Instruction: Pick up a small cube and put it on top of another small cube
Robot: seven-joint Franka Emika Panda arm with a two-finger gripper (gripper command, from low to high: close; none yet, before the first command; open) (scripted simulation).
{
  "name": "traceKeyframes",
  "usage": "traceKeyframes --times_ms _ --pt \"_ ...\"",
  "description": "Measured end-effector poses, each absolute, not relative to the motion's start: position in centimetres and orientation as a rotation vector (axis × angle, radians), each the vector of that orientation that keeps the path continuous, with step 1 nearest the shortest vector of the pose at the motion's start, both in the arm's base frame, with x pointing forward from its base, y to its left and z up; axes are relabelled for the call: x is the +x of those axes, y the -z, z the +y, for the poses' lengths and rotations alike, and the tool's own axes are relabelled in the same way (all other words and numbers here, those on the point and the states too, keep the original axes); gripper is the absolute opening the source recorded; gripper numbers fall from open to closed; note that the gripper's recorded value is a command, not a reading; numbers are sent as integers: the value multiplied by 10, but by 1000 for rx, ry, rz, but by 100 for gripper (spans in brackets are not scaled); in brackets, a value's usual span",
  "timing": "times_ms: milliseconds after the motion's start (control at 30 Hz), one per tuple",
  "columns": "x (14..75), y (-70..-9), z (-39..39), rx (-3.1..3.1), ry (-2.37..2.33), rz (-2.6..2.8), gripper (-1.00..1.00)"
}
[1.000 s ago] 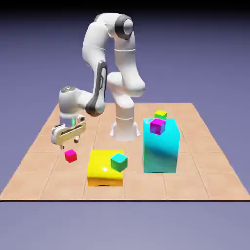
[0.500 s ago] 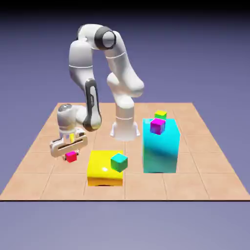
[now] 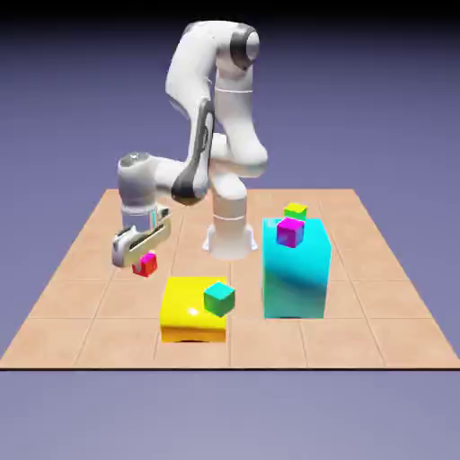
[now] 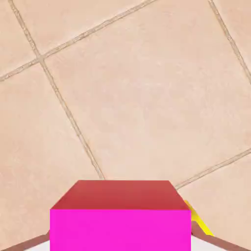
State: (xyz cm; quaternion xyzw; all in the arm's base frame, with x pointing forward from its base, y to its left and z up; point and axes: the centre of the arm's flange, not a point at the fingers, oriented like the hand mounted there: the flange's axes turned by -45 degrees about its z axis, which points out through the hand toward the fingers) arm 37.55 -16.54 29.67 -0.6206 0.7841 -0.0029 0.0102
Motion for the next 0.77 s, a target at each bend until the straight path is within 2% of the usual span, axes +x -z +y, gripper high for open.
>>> traceKeyframes --times_ms 233,433,500,633,667,767 --pt "404 -393 -2 -2569 9 1764 -100" --pt "351 -465 143 -2962 9 1040 -100" --pt "345 -469 152 -2982 9 988 -100" --pt "346 -409 152 -2982 8 988 -100" --pt "345 -399 152 -2982 9 988 100" --pt "346 -414 152 -2984 9 988 100"
